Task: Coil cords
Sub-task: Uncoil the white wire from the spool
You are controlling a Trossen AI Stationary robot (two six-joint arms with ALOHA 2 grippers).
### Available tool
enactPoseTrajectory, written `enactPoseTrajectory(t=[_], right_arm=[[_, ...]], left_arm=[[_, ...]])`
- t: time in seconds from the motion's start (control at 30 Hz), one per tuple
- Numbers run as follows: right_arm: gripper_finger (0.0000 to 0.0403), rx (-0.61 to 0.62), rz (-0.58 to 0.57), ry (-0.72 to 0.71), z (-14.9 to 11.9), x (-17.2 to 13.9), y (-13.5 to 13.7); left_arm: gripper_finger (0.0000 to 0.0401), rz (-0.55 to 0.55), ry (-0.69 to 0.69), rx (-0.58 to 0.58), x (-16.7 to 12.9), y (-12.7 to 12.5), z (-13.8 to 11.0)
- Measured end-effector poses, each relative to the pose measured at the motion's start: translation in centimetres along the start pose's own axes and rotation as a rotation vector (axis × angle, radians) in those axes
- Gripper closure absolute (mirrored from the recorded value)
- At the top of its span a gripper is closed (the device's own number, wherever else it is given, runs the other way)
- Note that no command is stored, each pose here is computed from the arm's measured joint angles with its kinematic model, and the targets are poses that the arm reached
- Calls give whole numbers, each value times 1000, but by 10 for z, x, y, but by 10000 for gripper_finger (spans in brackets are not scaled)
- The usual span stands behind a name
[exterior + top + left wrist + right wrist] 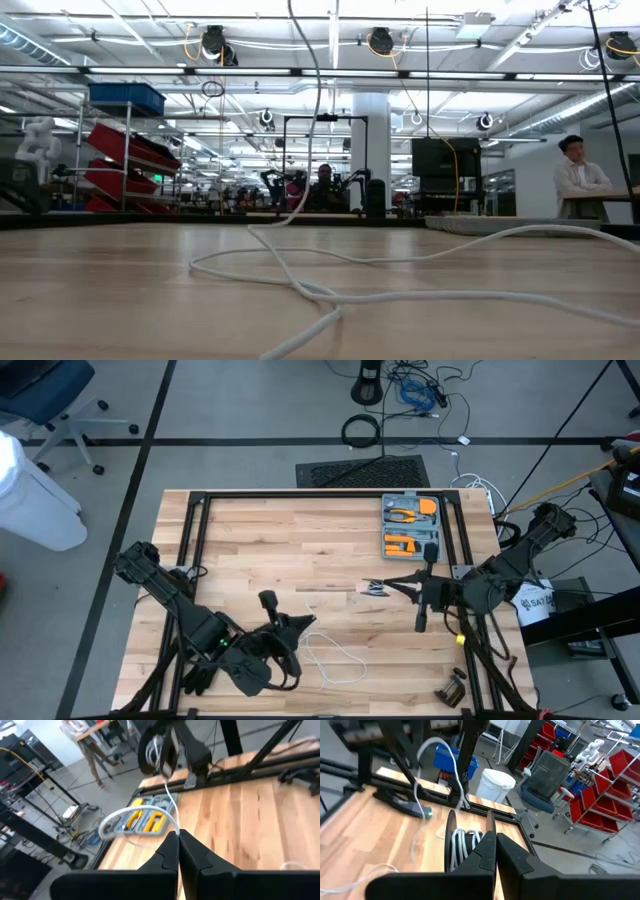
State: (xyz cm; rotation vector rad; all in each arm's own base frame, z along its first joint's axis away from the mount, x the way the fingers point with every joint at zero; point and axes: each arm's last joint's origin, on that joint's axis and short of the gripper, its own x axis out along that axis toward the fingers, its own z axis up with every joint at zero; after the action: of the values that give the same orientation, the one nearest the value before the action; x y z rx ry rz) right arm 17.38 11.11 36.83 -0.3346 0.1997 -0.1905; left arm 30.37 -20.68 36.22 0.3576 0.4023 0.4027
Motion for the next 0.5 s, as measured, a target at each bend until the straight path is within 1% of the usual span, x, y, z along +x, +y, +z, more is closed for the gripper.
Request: enactPoseTrajectory(t=[0.1,0.23,0.4,0.5], right_arm=[[403,74,4,-25,3,-5,-4],[403,188,2,-48,5,-11,-12],[403,253,0,-62,7,-15,-17],[403,284,-2,-69,8,-15,-18]], left_arm=[[379,-45,17,-5,4,-1,-3],[336,-85,28,-19,5,-2,-4],[285,-128,22,-39,5,-3,-2],[270,-122,-6,-92,10,-4,2]])
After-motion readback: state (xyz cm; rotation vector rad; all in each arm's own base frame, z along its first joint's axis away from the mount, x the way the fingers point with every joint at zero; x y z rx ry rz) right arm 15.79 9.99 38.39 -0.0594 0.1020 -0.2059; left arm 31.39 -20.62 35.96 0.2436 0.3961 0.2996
